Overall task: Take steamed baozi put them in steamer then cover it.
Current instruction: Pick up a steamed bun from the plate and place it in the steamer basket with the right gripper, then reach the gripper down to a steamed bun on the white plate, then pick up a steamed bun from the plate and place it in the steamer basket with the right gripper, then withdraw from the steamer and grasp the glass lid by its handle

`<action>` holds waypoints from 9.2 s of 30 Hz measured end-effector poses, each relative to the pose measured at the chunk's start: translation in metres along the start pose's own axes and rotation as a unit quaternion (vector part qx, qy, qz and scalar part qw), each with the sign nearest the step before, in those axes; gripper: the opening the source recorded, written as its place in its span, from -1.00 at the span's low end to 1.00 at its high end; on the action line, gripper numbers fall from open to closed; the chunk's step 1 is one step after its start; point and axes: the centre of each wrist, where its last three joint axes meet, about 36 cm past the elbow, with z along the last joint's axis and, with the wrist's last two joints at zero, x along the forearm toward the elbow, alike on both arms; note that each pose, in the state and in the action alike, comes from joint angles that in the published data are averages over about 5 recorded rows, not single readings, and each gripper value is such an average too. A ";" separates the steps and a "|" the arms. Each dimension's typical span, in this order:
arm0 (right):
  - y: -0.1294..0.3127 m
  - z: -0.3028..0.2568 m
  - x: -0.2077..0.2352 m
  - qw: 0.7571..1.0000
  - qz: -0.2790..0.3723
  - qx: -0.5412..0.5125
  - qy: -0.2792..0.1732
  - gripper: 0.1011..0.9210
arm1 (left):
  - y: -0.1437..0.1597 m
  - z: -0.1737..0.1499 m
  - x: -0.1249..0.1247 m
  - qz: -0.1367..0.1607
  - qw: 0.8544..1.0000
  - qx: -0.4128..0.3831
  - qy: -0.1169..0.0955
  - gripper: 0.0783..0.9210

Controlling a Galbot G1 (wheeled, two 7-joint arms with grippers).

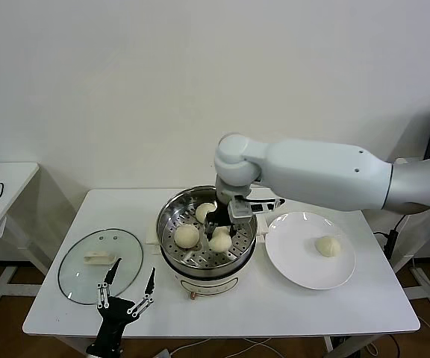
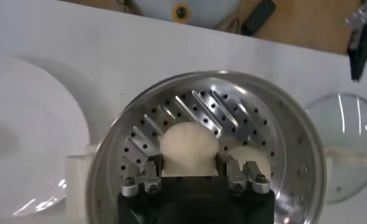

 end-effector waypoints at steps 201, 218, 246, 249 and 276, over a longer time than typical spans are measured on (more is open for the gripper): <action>0.074 0.073 -0.005 0.786 0.023 -0.617 -0.031 0.76 | 0.011 0.005 -0.013 -0.012 1.000 -0.016 -0.006 0.77; 0.157 0.009 -0.019 0.608 0.535 -0.586 0.028 0.76 | 0.033 0.007 -0.035 -0.035 0.994 -0.108 0.003 0.77; 0.265 -0.164 -0.218 0.036 0.793 -0.595 0.130 0.76 | 0.107 0.069 -0.039 0.004 0.888 -0.453 0.081 0.77; 0.269 -0.185 -0.233 0.012 0.786 -0.602 0.140 0.76 | 0.113 0.078 -0.033 0.016 0.865 -0.492 0.099 0.77; 0.265 -0.273 -0.302 -0.041 0.739 -0.652 0.164 0.76 | 0.148 0.131 -0.054 0.032 0.748 -0.649 0.138 0.77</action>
